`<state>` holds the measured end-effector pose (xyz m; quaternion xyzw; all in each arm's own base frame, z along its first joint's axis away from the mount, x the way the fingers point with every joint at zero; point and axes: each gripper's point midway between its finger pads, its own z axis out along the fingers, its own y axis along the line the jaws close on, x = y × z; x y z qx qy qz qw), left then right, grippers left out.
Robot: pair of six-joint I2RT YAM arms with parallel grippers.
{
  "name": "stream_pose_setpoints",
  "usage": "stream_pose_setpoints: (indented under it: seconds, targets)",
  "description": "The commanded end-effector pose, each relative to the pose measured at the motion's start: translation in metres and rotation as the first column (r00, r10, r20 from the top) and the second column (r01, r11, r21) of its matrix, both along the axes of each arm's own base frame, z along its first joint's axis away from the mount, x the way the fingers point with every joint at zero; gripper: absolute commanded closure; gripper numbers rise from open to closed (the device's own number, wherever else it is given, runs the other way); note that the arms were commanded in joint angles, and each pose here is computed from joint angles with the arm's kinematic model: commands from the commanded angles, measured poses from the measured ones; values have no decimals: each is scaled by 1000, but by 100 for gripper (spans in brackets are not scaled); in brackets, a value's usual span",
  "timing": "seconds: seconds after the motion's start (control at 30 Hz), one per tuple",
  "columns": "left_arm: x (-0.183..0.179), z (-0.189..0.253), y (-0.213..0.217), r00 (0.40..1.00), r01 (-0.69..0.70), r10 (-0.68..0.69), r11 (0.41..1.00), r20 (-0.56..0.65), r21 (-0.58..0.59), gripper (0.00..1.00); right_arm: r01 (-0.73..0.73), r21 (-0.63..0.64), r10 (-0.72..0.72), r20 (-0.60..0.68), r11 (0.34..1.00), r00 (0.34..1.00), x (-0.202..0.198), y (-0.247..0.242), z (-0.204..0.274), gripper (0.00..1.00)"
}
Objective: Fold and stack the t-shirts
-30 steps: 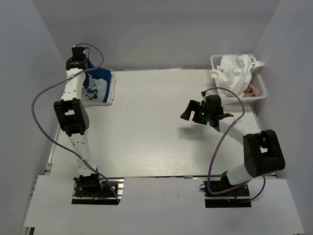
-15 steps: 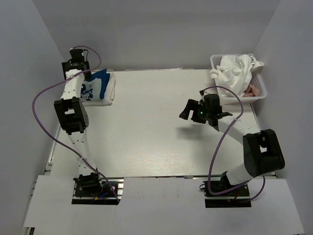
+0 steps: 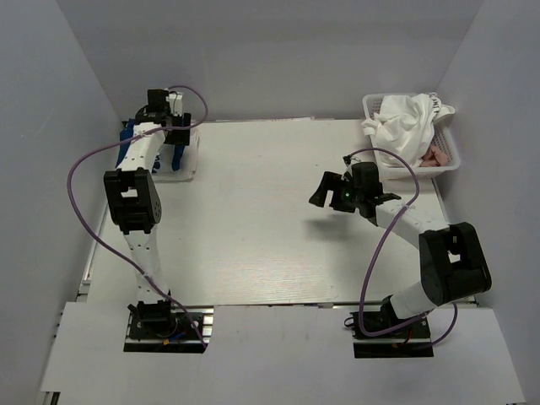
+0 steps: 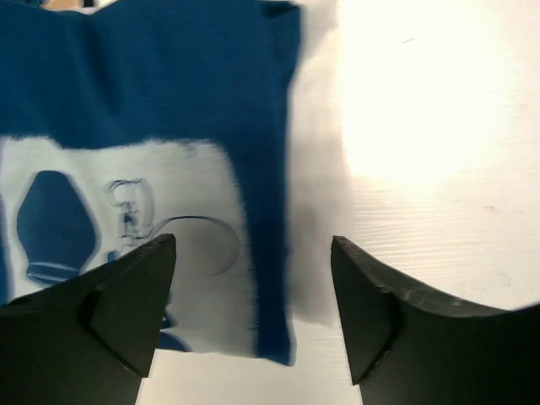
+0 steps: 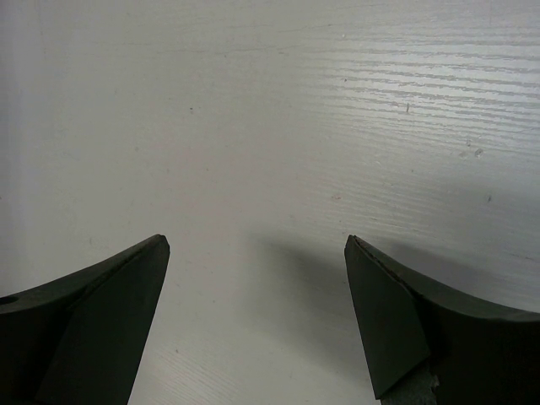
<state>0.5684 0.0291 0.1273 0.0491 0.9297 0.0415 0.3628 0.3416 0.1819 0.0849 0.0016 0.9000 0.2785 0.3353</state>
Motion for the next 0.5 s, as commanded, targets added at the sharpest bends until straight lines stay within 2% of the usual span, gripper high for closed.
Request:
stream_pose_setpoints:
  seconds: [0.0,0.03,0.07,0.27,0.47]
  targets:
    - [-2,23,-16,998,49,-50,999,42,19,24,-17,-16,17,21,1000,1000,0,0,4,10]
    - [0,25,-23,996,67,-69,997,53,26,32,-16,-17,16,12,1000,1000,-1,-1,2,10]
    - [0,25,-21,997,61,-63,998,53,33,34,-17,-21,17,7,1000,1000,-1,-2,0,10]
    - [2,-10,-9,999,-11,16,987,-33,162,36,-12,-28,12,-5,1000,1000,-3,-4,-6,10]
    - [0,-13,0,997,-65,73,973,-26,220,38,-16,-40,15,-18,999,1000,-3,-5,-10,10]
